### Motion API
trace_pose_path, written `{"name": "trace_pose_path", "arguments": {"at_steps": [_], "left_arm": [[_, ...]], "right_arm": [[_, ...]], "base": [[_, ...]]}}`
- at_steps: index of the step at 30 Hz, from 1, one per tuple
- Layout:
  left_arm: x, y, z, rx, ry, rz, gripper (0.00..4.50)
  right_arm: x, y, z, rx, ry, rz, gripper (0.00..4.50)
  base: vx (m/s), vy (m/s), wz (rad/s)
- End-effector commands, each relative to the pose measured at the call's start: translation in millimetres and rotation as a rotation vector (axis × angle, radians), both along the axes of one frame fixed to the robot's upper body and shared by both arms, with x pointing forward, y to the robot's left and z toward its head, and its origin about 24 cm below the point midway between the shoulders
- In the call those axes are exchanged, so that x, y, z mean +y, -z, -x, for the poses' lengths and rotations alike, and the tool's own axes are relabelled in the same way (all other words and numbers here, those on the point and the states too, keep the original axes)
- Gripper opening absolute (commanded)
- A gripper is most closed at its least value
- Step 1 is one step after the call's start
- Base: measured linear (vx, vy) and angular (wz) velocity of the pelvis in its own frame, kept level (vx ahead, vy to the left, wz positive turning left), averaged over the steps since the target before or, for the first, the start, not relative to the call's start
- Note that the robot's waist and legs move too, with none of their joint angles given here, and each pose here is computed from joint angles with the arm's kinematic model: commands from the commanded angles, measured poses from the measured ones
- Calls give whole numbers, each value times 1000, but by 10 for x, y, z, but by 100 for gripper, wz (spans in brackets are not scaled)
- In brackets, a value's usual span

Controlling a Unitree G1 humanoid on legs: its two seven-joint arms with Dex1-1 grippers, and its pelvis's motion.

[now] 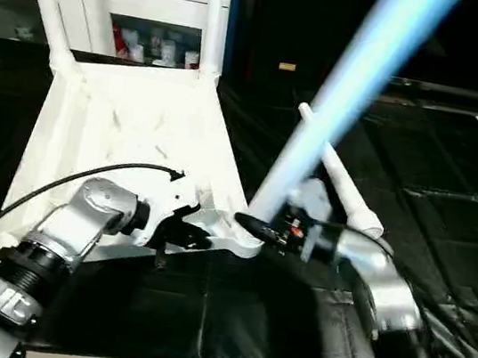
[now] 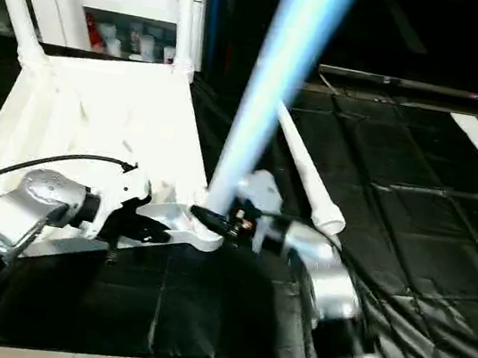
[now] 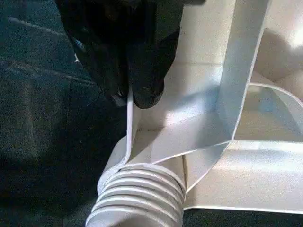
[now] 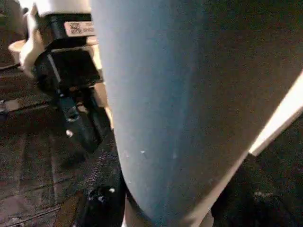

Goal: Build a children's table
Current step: Insert table leg to table base, then rotate leg to tighten

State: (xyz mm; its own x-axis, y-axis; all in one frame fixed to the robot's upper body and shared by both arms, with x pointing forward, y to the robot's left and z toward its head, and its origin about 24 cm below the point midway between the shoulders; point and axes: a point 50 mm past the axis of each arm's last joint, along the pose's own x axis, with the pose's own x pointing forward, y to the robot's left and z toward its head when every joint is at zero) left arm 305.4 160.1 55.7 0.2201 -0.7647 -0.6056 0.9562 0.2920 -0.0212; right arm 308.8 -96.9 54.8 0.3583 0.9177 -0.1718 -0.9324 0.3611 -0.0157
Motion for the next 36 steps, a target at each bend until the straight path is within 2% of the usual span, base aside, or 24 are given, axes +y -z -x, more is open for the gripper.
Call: {"name": "trace_pose_path", "arguments": {"at_steps": [1, 6, 10, 16, 24, 33, 36], "left_arm": [[102, -163, -113, -84, -31, -46, 0], [37, -191, -130, -93, 35, -68, 0], [-9, -196, -115, -88, 103, -67, 0], [-64, -176, -74, -49, 204, -69, 0], [-53, -163, -133, -34, 209, -103, 0], [-15, -163, -171, -31, 174, -111, 0], [5, -172, -193, -34, 135, -95, 0]], "right_arm": [[28, 359, 168, 156, -89, 115, 191], [51, 375, 187, 184, -185, 134, 191], [62, 387, 248, 221, -251, 110, 191], [78, 390, 319, 253, -351, 94, 191], [107, 394, 383, 280, -444, 103, 191], [144, 388, 381, 269, -438, 97, 191], [153, 397, 351, 255, -386, 92, 191]], "base": [[0, 0, 0], [0, 0, 0], [0, 0, 0], [0, 0, 0], [0, 0, 0], [0, 0, 0], [0, 0, 0]]}}
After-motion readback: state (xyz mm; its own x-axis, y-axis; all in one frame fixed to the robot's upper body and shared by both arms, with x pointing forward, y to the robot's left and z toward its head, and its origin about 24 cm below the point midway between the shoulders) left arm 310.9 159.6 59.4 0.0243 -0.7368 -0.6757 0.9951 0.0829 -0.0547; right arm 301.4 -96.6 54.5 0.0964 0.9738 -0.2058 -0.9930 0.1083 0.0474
